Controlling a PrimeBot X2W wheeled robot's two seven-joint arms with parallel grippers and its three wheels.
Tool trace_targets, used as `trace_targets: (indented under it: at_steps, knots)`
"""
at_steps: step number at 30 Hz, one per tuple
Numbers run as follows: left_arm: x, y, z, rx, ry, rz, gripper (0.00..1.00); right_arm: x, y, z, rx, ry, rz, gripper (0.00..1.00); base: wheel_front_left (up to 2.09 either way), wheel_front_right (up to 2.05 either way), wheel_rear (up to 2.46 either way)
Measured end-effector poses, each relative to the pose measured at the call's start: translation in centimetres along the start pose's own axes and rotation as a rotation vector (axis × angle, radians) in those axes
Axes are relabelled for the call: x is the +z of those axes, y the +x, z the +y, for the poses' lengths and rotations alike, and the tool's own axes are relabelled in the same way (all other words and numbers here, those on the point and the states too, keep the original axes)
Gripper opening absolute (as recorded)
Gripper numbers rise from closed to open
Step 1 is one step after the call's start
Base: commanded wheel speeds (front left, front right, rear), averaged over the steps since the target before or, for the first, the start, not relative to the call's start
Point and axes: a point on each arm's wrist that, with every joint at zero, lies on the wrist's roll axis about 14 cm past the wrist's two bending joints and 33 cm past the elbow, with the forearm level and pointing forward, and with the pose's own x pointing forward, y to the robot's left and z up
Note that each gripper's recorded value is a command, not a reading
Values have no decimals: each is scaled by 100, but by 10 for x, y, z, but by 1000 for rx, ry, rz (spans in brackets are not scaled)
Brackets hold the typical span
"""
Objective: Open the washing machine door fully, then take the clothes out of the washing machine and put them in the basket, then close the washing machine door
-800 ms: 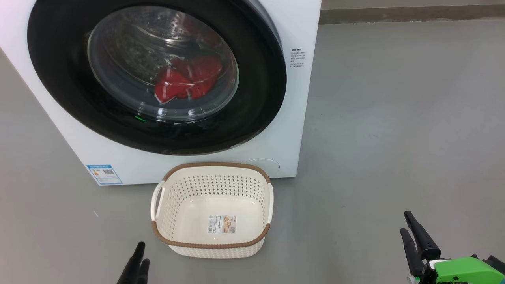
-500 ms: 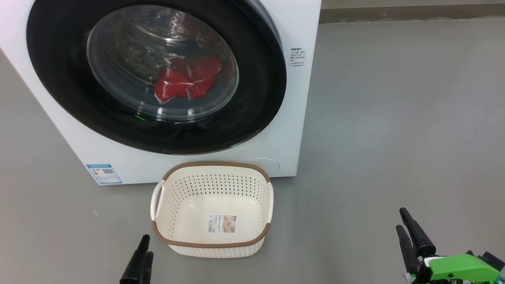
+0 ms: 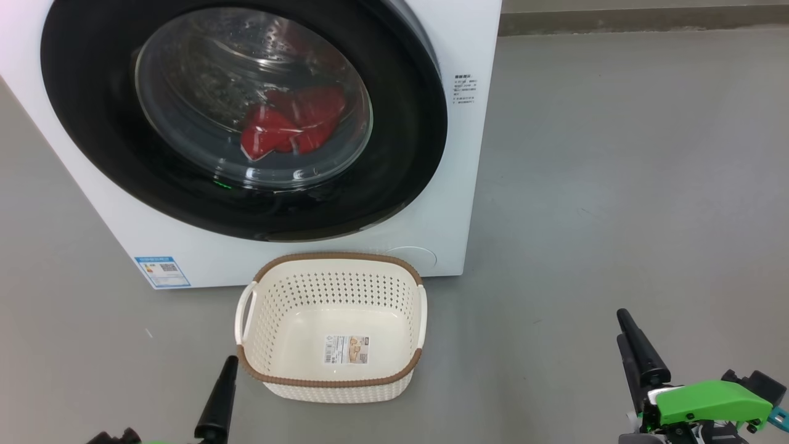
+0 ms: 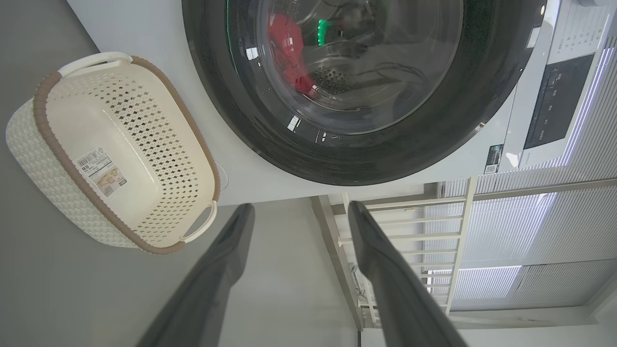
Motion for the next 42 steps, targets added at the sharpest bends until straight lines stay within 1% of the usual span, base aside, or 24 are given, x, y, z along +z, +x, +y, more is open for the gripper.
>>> trace_targets:
  at_steps: [6,13,19,22,25,31,34,42]
  knots:
    - [1,5,-13,-36,98,-6,100,-3,2,3,7,-70,5,100,0,0,0]
    - [-4,6,-16,-35,214,1,100,-2,5,8,19,-181,-4,100,0,0,0]
    - [-8,10,-25,-56,328,4,100,-2,6,11,29,-303,-9,100,0,0,0]
    - [-11,10,-25,-56,386,8,100,-2,10,19,50,-363,-14,100,0,0,0]
    - [-12,11,-26,-56,436,7,100,-2,10,19,54,-424,-15,100,0,0,0]
    - [-13,15,-32,-64,520,-3,100,-1,11,26,75,-533,-26,100,0,0,0]
    - [-14,15,-33,-68,556,-9,100,-1,14,33,97,-567,-35,100,0,0,0]
    - [-13,19,-46,-98,652,-37,100,0,14,39,118,-657,-51,100,0,0,0]
